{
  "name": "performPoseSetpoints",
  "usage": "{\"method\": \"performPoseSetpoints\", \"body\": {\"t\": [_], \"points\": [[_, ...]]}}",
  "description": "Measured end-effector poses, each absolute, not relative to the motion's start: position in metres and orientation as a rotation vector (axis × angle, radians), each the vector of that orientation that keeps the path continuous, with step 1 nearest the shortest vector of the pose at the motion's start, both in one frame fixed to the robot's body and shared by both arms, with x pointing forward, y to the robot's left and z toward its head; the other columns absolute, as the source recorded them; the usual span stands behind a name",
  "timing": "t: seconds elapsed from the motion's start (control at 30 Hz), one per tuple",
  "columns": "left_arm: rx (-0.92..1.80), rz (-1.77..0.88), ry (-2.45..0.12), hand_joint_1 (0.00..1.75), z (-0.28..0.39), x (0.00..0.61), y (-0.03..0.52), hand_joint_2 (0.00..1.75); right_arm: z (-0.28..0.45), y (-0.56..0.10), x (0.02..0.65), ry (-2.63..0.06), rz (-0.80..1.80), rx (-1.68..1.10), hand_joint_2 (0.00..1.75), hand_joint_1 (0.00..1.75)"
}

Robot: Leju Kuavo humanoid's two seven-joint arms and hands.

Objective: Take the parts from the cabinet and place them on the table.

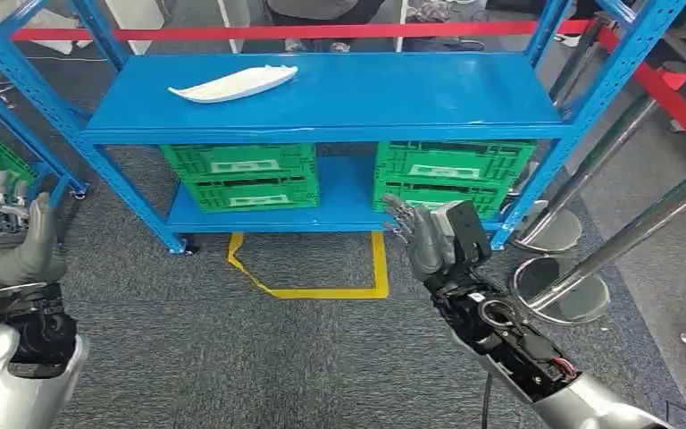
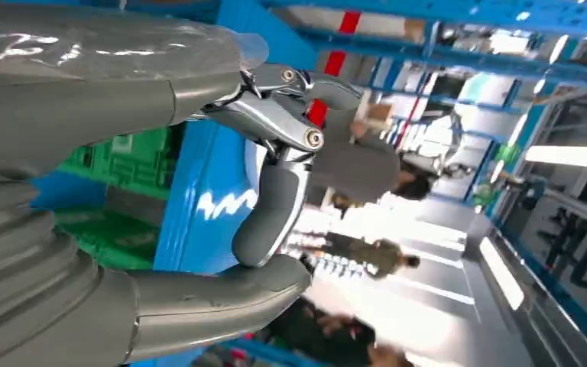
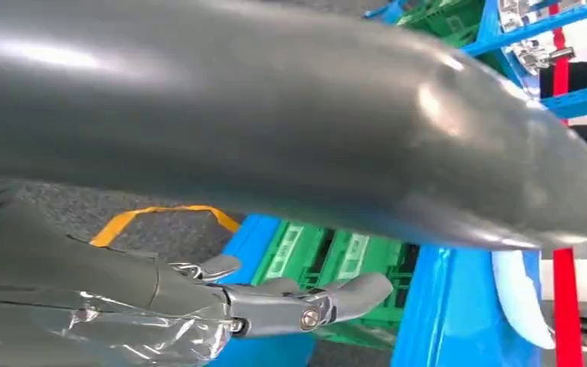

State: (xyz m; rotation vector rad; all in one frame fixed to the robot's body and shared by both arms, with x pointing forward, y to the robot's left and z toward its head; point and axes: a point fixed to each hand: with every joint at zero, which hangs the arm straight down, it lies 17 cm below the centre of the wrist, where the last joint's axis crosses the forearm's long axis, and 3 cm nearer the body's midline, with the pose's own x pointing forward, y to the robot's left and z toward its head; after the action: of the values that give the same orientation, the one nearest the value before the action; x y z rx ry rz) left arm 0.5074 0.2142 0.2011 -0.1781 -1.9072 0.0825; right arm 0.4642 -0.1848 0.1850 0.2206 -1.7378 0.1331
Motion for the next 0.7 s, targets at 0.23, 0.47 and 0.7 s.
{"method": "performPoseSetpoints", "body": {"t": [0.23,0.47,0.7], "points": [[-0.228,0.072,-1.838,0.0,0.172,0.508,0.204,0.0,0.188,-0.181,0.469,-1.757,0.166,0.192,0.0,0.0],[-0.225,0.065,-1.779,0.0,0.151,0.508,0.199,0.0,0.185,-0.182,0.469,-1.747,0.175,0.182,1.75,0.0],[-0.234,0.048,-1.746,0.0,0.14,0.508,0.19,0.0,0.185,-0.183,0.469,-1.751,0.174,0.175,1.75,0.0]]}}
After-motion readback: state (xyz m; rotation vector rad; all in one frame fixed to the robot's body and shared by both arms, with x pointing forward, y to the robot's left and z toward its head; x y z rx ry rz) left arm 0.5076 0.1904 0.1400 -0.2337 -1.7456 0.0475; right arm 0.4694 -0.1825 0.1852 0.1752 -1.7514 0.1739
